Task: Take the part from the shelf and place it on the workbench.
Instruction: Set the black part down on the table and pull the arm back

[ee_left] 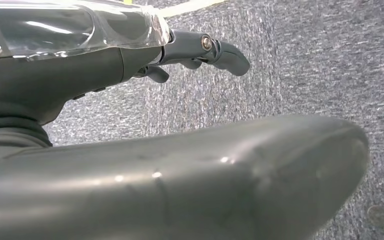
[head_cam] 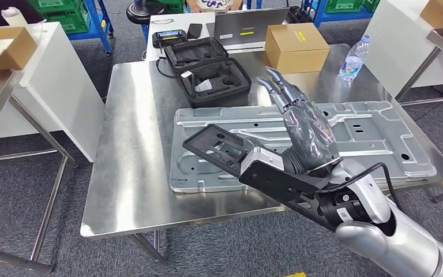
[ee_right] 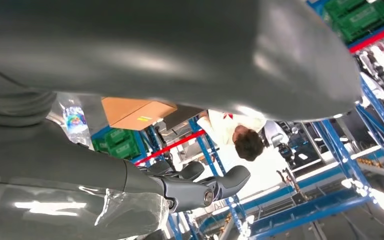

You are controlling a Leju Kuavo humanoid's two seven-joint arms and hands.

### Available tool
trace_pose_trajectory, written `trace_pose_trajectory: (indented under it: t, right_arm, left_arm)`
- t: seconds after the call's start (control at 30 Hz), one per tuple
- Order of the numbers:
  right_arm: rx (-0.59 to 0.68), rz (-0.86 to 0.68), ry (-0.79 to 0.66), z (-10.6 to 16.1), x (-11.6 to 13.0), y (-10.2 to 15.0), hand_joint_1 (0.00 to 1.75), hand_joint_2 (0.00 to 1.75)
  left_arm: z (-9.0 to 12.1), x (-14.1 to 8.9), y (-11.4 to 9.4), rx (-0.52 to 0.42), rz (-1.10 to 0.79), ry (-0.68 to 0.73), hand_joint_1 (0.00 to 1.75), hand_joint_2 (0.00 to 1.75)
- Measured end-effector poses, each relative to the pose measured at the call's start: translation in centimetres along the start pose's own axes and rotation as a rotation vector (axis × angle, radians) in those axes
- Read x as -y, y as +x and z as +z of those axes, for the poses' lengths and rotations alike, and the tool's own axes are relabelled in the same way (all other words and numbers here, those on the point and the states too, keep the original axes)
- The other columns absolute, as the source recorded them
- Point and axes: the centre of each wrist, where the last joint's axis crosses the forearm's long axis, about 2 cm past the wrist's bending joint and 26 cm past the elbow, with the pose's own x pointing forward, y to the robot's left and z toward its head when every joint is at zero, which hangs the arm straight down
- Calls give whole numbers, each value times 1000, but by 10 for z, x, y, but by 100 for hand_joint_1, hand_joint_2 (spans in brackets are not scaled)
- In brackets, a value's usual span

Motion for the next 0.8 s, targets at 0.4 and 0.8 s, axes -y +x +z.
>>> trace_pose_trajectory:
  t: [0.4,0.8]
  right_arm:
    - [-4,-258,25,-5,7,4,0,0]
    - [-30,-884,47,-11,26,-11,0,0]
  left_arm:
    - [1,1,-1,1,25,3,0,0]
    - [4,6,-2,8,60,-3,0,0]
